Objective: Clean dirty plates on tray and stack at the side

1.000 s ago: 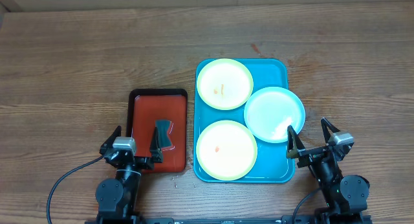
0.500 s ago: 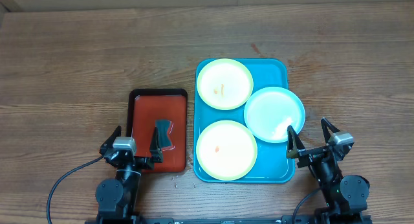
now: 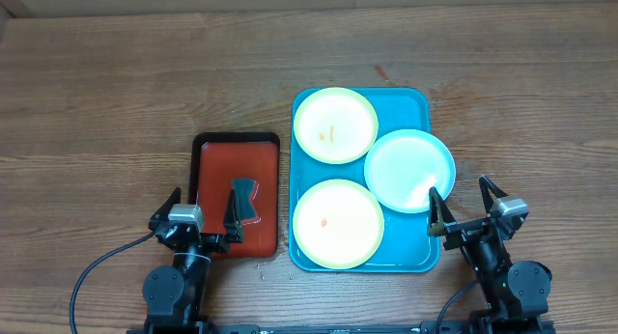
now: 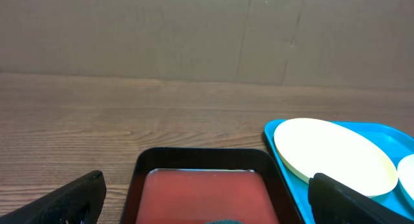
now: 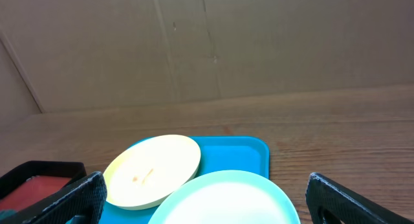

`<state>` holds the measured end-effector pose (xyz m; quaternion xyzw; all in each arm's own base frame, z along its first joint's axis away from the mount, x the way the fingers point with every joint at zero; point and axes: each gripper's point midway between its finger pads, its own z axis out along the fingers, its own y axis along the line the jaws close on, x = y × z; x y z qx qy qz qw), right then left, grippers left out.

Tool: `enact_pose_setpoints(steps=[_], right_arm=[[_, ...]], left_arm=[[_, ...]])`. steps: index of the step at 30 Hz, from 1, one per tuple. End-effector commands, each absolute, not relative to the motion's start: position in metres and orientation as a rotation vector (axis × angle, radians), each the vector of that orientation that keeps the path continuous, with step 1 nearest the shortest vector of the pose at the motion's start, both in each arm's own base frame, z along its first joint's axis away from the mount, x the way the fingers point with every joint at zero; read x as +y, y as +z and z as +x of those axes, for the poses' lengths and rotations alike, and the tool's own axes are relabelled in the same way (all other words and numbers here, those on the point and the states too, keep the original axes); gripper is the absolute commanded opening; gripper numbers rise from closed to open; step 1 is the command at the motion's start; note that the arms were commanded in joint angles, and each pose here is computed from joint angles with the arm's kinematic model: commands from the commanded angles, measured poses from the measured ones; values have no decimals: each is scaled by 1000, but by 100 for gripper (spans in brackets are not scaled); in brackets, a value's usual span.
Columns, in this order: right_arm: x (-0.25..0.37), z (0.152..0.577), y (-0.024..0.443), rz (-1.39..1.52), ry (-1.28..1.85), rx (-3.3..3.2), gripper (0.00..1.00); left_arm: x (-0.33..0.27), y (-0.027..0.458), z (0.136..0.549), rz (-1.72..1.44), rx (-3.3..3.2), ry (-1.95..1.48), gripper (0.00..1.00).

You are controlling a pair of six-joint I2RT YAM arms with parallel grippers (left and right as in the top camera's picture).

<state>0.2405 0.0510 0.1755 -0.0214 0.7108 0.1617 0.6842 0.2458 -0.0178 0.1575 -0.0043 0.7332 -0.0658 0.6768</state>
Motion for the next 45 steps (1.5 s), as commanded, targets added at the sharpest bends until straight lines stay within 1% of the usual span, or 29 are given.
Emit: enact_pose_setpoints(steps=[1,6,10,12,16,19,24,28,31,35,39,41,43,45], right_arm=[[49,241,174,-45,354,1586,100],[50,241,174,-47,357,1586,100],[58,238,175,-82,397,1586,100],[60,238,176,-94,409,1582,100],[63,236,180,-108,420,1573,100],[64,232,199,-120,426,1538,100],[63,218,251,-123,424,1510,100],[62,211,288,-110,429,1613,100],[63,216,304,-88,437,1774,100],[64,231,308,-45,444,2051,100],[67,254,307,-15,456,2246,100],[82,264,305,-44,552,2314,100],[95,271,296,-76,649,2372,100],[100,274,278,-62,696,2453,100]], left_arm=[[-17,159,246,-18,1638,-157,100],[-21,158,245,-10,1643,-188,100],[-34,161,243,-32,1637,-320,100],[-44,164,241,7,1626,-382,100],[-60,186,236,82,1545,-472,100],[-62,209,232,79,1497,-502,100],[-62,252,220,89,1495,-490,100],[-62,272,218,79,1614,-483,100],[-62,280,223,58,1769,-487,100],[-62,293,231,16,1949,-503,100],[-65,305,239,-12,2099,-529,100],[-67,306,242,-19,2161,-551,100],[-71,304,243,-20,2208,-579,100],[-75,299,243,-18,2249,-612,100]])
